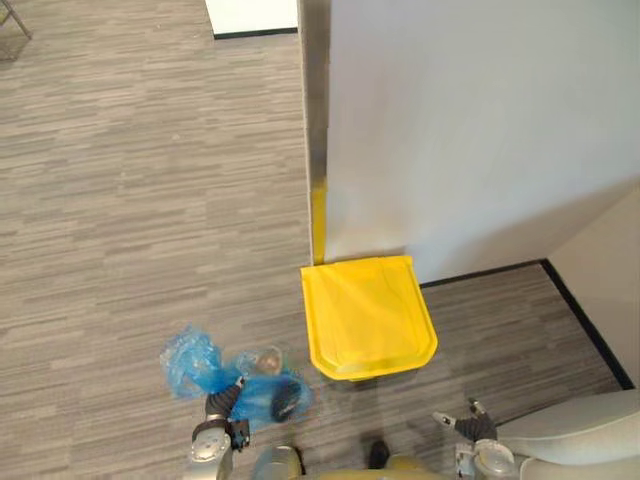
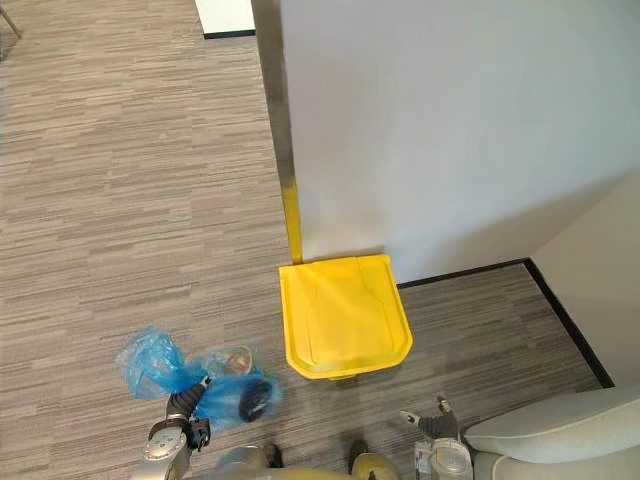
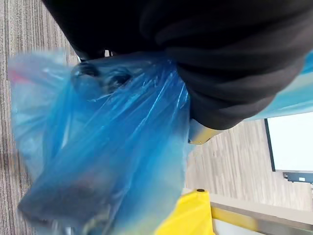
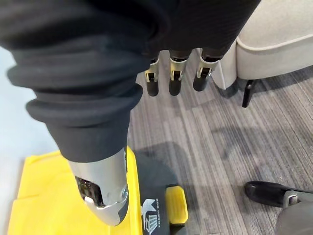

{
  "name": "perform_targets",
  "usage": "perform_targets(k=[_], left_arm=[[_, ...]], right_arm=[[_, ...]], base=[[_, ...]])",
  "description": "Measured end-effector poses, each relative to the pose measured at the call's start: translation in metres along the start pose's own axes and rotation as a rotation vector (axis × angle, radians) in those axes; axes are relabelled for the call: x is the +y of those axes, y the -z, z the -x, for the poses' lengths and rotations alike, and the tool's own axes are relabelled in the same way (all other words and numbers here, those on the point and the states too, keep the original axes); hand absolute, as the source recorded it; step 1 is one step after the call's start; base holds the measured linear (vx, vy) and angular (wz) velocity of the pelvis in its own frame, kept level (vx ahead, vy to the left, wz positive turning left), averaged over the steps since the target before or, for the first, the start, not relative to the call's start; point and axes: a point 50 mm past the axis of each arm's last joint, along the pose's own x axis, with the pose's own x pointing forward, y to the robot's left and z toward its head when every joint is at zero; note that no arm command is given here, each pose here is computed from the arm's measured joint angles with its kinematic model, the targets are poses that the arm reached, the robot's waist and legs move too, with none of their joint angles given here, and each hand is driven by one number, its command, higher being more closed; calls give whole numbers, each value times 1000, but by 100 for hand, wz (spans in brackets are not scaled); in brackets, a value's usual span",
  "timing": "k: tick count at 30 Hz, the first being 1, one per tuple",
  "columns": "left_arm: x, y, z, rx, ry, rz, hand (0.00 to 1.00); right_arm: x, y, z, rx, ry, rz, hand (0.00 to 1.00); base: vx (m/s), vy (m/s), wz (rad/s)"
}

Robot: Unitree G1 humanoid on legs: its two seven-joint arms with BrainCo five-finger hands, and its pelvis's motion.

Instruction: Gather rubbish on tea table into small bin, then transfer packed bag to large trash can.

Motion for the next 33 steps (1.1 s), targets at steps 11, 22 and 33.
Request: perform_targets(k=[11, 22, 33], left_arm=[[27, -37, -17, -107, -43, -100, 100], [-27, -65, -21, -197, 87, -58, 100], [-22, -55, -15, -183, 91, -73, 100]], right_arm=[[7, -30, -5, -91, -11, 9, 0], [-20, -28, 0, -97, 94, -78, 0], [66, -124, 6, -407, -202, 75, 0]], base=[[-80, 7, 12], [242, -201, 66], [-11, -72, 5]])
